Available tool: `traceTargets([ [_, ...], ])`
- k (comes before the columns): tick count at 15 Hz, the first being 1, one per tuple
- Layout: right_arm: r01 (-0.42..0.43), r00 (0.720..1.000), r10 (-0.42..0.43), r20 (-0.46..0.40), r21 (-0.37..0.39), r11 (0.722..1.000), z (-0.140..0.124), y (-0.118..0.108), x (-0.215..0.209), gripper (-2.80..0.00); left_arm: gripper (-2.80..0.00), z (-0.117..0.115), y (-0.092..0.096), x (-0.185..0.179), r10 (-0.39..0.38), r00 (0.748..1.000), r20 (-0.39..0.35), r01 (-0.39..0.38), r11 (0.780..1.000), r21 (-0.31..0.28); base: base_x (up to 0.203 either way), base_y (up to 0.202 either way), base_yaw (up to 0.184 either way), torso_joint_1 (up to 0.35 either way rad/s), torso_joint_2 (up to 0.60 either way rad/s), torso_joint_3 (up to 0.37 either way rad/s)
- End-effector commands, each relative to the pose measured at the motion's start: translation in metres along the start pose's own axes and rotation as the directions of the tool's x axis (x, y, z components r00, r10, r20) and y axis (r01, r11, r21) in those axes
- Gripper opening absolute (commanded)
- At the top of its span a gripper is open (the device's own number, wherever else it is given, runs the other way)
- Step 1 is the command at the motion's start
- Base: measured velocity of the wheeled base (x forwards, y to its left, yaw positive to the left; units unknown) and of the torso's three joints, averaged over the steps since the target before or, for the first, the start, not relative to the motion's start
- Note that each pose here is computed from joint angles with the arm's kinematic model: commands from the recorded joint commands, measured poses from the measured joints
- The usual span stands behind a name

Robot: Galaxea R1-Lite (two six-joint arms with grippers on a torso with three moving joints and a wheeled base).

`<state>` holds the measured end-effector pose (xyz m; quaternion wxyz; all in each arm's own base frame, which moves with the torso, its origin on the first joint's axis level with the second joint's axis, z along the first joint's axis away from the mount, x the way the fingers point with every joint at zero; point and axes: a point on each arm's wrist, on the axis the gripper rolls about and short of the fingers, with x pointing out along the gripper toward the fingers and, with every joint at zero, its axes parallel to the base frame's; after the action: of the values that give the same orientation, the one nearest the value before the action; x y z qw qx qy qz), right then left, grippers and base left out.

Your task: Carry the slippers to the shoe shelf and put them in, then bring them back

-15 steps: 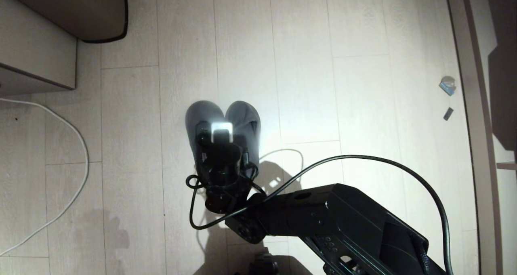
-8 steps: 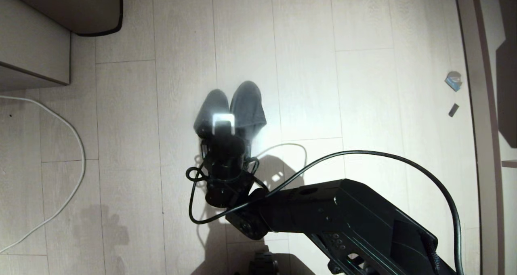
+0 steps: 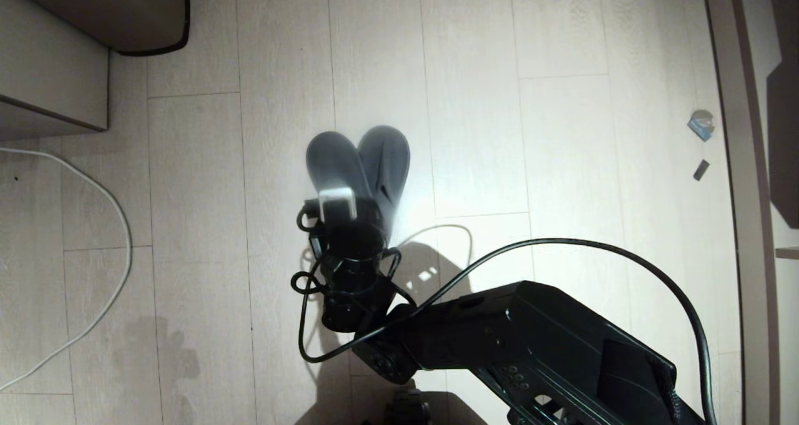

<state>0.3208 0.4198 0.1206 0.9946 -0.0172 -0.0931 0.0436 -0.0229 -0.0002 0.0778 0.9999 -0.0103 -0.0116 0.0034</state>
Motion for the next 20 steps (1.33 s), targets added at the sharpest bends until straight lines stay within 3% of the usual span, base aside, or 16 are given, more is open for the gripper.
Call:
traceTargets([
  [1, 0.01, 1.0, -0.01, 0.012, 0.013, 1.0, 0.011, -0.006, -0.001, 0.0, -2.8, -0.002, 0.0, 0.001, 0.001, 1.0, -0.008, -0.001, 1.0, -0.001, 0.0, 0.0, 0.0, 0.0, 0.0, 0.0],
  [2, 0.012, 1.0, -0.013, 0.018, 0.02, 1.0, 0.02, -0.01, -0.002, -2.8, -2.8, -0.002, 0.0, 0.001, 0.001, 1.0, -0.008, -0.001, 1.0, -0.001, 0.0, 0.0, 0.0, 0.0, 0.0, 0.0],
  [8, 0.032, 0.996, -0.04, 0.08, 0.097, 0.995, 0.085, -0.043, -0.009, -2.8, -2.8, -0.002, 0.0, 0.001, 0.001, 1.0, -0.008, -0.001, 1.0, 0.001, 0.0, 0.0, 0.0, 0.0, 0.0, 0.0],
  [15, 0.067, 0.988, -0.079, 0.129, 0.092, 0.993, 0.136, -0.126, 0.0, -2.8, -2.8, -0.002, 0.0, 0.001, 0.001, 1.0, -0.008, -0.001, 1.0, 0.001, 0.0, 0.0, 0.0, 0.0, 0.0, 0.0],
  [20, 0.065, 0.985, -0.078, 0.151, 0.085, 0.994, 0.172, -0.178, -0.016, -2.8, -2.8, -0.002, 0.0, 0.001, 0.001, 1.0, -0.008, -0.001, 1.0, 0.001, 0.0, 0.0, 0.0, 0.0, 0.0, 0.0],
])
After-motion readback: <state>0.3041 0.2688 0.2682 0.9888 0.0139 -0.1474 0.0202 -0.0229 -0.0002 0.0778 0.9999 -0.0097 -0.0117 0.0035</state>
